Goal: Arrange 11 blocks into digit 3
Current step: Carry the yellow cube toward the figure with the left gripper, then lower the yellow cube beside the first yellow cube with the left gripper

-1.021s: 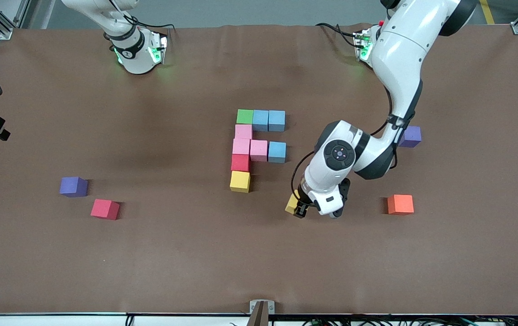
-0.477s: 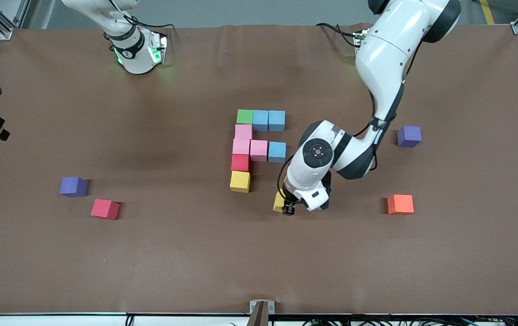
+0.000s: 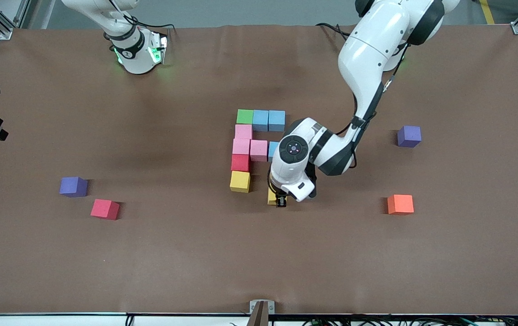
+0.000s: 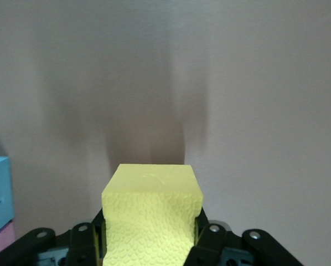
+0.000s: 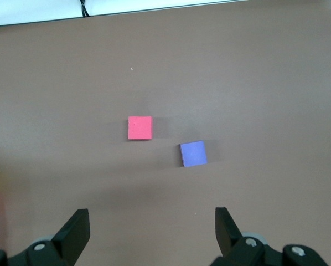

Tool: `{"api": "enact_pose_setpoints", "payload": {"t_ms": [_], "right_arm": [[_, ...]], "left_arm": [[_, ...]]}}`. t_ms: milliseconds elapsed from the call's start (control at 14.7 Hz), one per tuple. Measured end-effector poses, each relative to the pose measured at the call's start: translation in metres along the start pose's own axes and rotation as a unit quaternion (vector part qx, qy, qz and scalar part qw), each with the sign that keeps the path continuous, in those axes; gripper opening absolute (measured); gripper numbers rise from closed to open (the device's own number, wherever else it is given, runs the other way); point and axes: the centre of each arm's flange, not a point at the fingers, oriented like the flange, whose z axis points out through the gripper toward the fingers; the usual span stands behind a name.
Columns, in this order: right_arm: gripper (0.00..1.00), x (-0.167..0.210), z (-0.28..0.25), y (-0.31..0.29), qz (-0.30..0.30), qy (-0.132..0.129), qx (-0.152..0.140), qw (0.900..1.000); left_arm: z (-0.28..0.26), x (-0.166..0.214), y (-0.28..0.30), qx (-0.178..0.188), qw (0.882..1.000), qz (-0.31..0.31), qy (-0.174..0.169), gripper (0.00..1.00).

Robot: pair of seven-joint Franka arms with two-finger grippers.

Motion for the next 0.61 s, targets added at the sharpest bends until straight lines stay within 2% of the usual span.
{"api": "enact_pose_setpoints", "payload": {"t_ms": [272,613], "right_arm": [[1.0,0.0,0.0,0.001,0.001,0.0,0.0,1.0],[1.0,0.001,0.004,0.001,0.001,-0.003,0.0,1.0]], "left_arm": [[0.002,-0.021,-0.018,0.004,0.999,-0.034,0.002,0.56],[0.012,-0.034,-0.032,0.008,0.999,-0.043,0.007,0.56]]}}
